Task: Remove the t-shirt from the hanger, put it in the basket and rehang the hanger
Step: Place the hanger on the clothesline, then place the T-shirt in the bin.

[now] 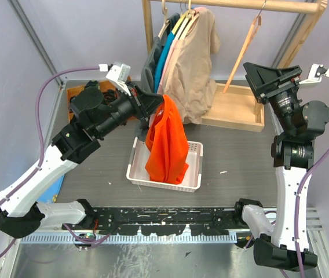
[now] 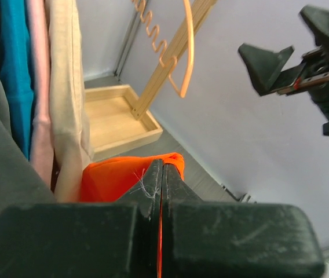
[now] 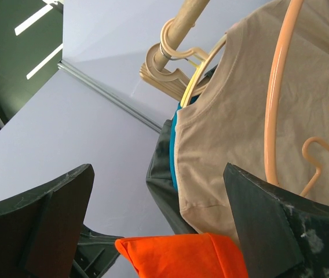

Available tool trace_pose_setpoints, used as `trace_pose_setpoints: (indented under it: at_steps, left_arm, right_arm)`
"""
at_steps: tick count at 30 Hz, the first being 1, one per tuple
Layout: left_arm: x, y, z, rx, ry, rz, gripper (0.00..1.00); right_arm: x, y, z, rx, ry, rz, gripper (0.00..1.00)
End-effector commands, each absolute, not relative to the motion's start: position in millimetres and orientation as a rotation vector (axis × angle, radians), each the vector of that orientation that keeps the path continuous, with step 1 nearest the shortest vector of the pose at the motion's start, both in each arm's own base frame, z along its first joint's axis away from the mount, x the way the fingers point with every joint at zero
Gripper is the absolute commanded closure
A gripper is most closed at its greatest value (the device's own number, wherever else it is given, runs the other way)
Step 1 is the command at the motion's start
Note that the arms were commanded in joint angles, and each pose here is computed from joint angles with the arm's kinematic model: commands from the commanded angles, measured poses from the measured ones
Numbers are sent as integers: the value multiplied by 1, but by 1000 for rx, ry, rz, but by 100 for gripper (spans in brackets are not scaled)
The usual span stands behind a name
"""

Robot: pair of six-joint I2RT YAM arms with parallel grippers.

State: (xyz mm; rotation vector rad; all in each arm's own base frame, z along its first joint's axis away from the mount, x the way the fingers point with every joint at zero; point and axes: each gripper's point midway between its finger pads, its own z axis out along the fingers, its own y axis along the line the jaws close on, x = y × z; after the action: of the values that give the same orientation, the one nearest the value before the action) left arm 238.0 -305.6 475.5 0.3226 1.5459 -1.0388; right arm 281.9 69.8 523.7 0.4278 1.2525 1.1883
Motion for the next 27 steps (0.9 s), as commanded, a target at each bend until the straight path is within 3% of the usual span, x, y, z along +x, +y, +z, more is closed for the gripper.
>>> trace_pose_setpoints:
  at_steps: [1, 15, 27]
  left_arm:
    - [233, -302, 462, 341, 1547, -1003, 100]
    - [205, -317, 346, 462, 1840, -901, 100]
    - [214, -314, 258, 432, 2087, -717, 100]
  right_arm:
    - [266, 73, 537, 393, 1221, 1194, 0]
    - [254, 78, 532, 387, 1245, 1199, 0]
    - [249, 80, 530, 377, 1260, 1196, 0]
